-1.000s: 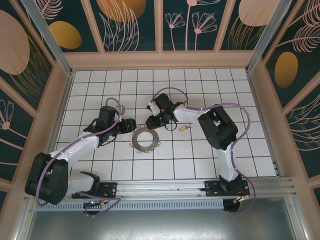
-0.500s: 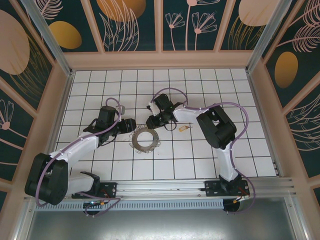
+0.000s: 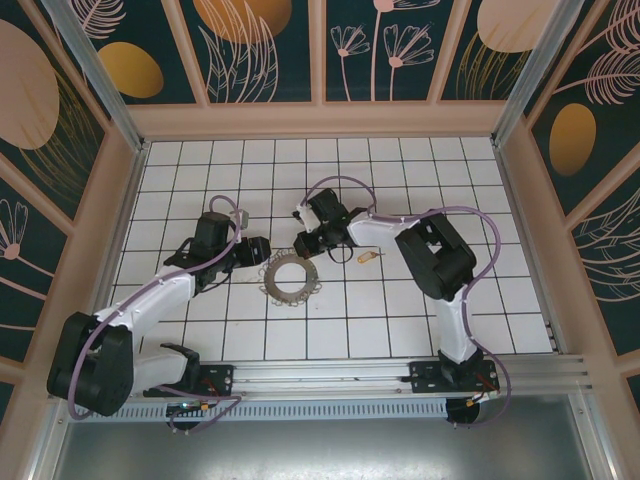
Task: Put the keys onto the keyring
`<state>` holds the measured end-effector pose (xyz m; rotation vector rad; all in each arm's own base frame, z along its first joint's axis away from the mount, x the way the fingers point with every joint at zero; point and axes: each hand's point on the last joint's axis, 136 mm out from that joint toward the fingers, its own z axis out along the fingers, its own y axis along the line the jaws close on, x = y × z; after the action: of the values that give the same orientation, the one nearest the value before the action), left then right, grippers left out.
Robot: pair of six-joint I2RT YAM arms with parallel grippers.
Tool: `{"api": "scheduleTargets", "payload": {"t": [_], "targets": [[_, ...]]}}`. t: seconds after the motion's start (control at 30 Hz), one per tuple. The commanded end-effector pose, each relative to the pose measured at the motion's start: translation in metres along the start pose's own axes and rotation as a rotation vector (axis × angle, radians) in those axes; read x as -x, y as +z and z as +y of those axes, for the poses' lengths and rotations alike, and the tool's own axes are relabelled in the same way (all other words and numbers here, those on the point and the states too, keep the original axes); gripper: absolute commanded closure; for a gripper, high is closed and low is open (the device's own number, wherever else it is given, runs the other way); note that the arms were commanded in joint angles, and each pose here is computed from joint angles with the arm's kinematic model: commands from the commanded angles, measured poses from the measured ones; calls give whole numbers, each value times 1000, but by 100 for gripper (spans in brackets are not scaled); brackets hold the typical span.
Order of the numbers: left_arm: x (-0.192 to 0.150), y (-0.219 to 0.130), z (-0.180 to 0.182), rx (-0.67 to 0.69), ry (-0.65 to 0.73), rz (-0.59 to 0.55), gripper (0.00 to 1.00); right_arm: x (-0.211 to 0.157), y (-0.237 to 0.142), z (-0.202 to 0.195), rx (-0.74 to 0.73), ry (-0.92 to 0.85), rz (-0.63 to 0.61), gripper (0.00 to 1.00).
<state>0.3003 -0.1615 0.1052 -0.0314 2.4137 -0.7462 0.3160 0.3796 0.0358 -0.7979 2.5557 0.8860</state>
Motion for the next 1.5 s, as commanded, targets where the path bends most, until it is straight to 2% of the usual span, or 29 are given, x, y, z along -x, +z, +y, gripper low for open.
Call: {"api": "scheduleTargets", "payload": {"t": [0.0,0.27,0.5,0.67,0.83,1.0,1.2,1.47], "targets": [[7,-9,-11,-33,43,-23,52,23,-35,31,39,-133,-129,100],[37,-45,-61,-224,143,-173,55,25,-102,87,196,-363,-291,100],[55,-105,-126,-459,308,-348,50,28,-159,124,294,-504,-414,100],[55,-136,-160,-569,440,-409,51,28,-212,151,378,-612,-544,100],[50,-158,-187,-698,561,-404,61,24,-259,171,455,-690,-640,100],[39,-170,-207,-802,653,-369,59,16,-289,188,514,-753,-702,100],[31,-186,-226,-887,720,-379,58,10,-304,197,569,-785,-742,100],[32,-198,-241,-951,760,-388,63,7,-313,205,623,-810,-777,100]]}}
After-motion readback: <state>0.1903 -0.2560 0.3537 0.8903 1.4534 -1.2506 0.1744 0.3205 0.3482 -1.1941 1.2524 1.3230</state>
